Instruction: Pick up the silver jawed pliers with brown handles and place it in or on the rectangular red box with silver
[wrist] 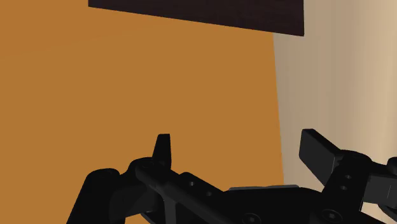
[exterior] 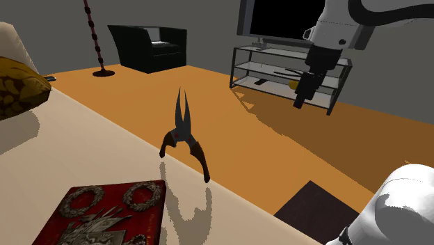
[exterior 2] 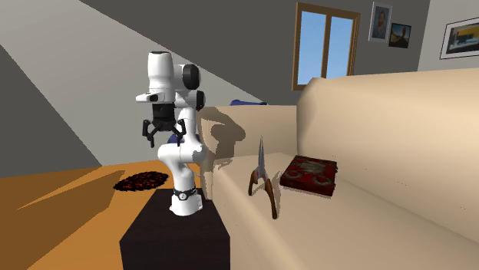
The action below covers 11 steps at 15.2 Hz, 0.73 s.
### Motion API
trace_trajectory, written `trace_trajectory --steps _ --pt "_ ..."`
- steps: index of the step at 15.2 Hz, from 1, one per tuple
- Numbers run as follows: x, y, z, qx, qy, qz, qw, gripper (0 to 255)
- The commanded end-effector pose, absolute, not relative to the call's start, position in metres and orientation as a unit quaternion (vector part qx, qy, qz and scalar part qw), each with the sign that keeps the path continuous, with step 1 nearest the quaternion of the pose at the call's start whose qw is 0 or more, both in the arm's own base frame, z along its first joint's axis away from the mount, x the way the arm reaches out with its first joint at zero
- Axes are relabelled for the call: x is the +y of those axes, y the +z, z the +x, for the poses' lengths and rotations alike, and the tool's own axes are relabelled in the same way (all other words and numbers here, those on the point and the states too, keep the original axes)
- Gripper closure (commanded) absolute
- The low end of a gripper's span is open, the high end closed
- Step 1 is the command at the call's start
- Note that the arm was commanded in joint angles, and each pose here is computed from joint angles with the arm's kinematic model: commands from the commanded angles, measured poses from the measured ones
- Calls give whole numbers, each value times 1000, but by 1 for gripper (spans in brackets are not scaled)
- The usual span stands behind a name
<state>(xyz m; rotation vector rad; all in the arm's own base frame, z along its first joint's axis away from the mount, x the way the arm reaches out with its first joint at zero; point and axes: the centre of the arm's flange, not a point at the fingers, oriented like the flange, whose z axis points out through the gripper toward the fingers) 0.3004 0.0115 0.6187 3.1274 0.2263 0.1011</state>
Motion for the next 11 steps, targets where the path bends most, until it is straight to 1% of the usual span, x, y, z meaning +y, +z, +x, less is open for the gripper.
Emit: trace_trajectory --steps 1,11 --pt "11 619 300 72 32 997 2 0" --pt "132 602 323 135 92 987 -1 0"
